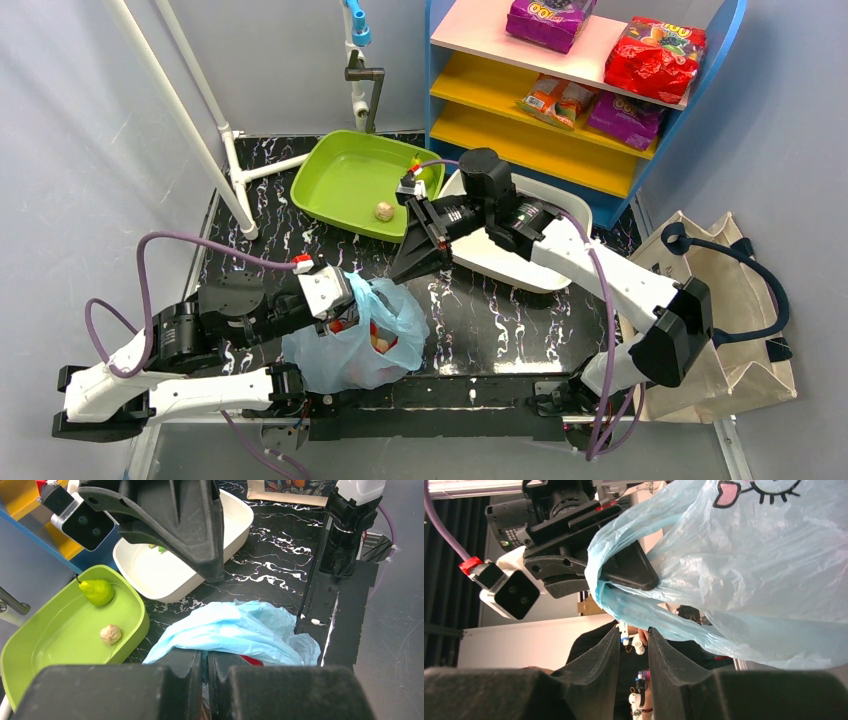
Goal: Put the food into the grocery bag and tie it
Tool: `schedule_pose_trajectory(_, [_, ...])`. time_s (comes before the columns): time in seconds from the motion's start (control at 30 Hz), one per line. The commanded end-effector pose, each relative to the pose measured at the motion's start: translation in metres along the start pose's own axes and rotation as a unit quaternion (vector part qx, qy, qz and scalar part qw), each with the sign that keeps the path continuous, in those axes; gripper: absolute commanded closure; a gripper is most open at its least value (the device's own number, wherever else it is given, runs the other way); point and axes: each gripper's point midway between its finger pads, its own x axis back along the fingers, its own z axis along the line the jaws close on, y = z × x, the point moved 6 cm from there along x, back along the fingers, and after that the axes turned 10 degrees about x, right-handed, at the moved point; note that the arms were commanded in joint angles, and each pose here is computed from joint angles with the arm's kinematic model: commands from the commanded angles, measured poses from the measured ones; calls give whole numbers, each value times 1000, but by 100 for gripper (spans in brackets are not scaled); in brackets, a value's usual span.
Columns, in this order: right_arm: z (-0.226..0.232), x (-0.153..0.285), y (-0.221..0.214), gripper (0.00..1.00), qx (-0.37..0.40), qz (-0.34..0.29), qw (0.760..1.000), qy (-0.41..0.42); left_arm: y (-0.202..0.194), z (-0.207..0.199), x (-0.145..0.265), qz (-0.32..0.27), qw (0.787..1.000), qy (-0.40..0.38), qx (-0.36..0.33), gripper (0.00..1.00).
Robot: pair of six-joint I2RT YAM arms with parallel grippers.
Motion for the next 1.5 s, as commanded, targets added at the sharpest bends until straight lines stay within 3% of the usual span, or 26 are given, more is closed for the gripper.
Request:
schedule_pose_trajectory(0.0, [9, 5, -15, 67, 57, -5, 998, -26, 12, -2, -2, -19, 999, -1, 26, 100])
schedule_pose_trajectory(0.23, [6, -8, -20, 76, 110, -18, 993, -46, 14, -4, -4, -20, 999, -1, 47, 100])
schedule_pose_trajectory(0.8, [-27, -42, -41, 73, 212, 85, 974, -1, 18, -10, -4, -24, 995, -8, 101, 100])
schedule_pose_trajectory(1.0, [-23, -52, -50, 62, 288, 70, 955, 23, 17, -9, -2, -25, 993, -1, 112, 100])
schedule_pose_trajectory(1.47, [-24, -55, -44, 58, 435, -53, 898, 43, 19, -6, -3, -21, 987, 24, 157, 100])
